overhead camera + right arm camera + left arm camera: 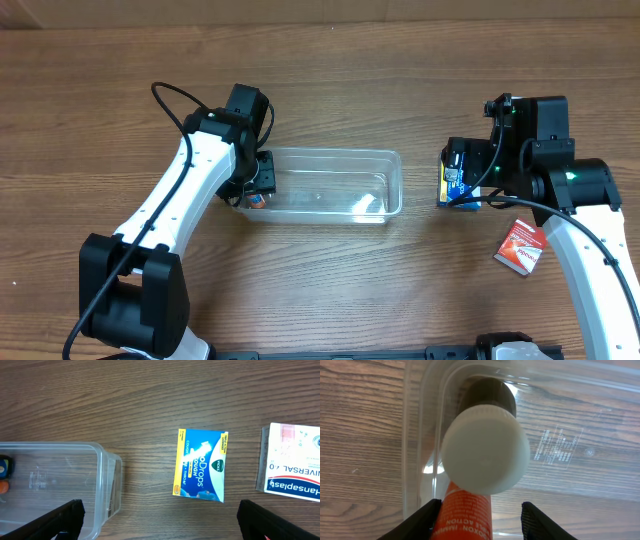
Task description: Pack container
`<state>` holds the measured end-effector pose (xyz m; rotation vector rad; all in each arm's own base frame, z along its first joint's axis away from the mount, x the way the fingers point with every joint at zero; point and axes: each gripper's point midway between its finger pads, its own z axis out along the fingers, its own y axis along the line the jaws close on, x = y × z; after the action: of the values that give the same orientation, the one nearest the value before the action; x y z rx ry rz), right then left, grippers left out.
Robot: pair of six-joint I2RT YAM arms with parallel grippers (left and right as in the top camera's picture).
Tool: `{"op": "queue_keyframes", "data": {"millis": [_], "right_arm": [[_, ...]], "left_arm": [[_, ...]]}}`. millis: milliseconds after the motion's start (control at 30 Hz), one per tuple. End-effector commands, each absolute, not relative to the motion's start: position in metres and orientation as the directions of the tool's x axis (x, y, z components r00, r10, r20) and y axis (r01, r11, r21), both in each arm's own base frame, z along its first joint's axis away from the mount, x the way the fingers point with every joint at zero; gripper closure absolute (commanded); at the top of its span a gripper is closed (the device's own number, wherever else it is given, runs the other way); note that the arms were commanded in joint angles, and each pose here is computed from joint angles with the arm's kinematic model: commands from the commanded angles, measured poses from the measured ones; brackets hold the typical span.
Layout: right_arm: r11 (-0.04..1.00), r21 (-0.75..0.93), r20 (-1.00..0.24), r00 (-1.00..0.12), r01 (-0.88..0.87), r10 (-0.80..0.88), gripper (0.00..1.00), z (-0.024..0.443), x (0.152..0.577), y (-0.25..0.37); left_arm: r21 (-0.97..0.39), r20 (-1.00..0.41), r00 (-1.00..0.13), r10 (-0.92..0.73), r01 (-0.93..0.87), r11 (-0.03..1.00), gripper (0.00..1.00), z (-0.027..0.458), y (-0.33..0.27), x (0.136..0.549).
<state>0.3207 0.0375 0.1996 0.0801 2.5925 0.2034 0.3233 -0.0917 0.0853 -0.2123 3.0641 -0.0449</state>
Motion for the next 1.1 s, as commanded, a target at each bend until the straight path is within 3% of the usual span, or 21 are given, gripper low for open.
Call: {"op": "queue_keyframes", "data": {"millis": [0,333,400,433,467,733,833,1067], "right_arm": [[0.986,0.164,-0.542,-0.835,0.003,0.092,0.0,0.214,0.325,0.039],[0.986,0.164,-0.542,-0.835,0.003,0.092,0.0,0.214,0.325,0.039],[0.986,0.164,-0.542,-0.835,0.003,0.092,0.0,0.214,0.325,0.039],[0.986,0.164,-0.542,-0.835,0.003,0.092,0.0,0.214,0.325,0.039],[0.986,0.164,-0.542,-0.835,0.003,0.092,0.0,0.214,0.325,0.039],[0.987,0.162,-0.536,-0.839,0.008,0.095,0.0,0.213,0.324,0.039],[0.986,0.111,-0.546,-0.821,0.123,0.164,0.0,0.213,0.326,0.02],[0.974,0.076,-0.637,-0.741,0.215,0.213,0.0,0.255,0.344,-0.012]], "left_arm": [[-0.024,-0.072,-0.988,-0.136,-0.134,0.991,0.44,0.085,-0.091,0.326],[-0.054,-0.163,-0.98,-0.11,-0.103,0.993,0.43,0.135,-0.098,0.352],[-0.051,-0.189,-0.977,-0.1,-0.092,0.994,0.29,0.151,-0.097,0.357],[-0.031,-0.202,-0.974,-0.1,-0.096,0.995,0.07,0.159,-0.093,0.359],[-0.003,-0.219,-0.97,-0.103,-0.105,0.994,0.0,0.166,-0.088,0.361],[0.024,-0.344,-0.924,-0.166,-0.185,0.982,0.0,0.223,-0.064,0.376],[0.003,-0.394,-0.9,-0.186,-0.204,0.979,0.0,0.243,-0.053,0.375],[-0.072,-0.53,-0.783,-0.324,-0.34,0.938,0.0,0.299,0.003,0.358]]}}
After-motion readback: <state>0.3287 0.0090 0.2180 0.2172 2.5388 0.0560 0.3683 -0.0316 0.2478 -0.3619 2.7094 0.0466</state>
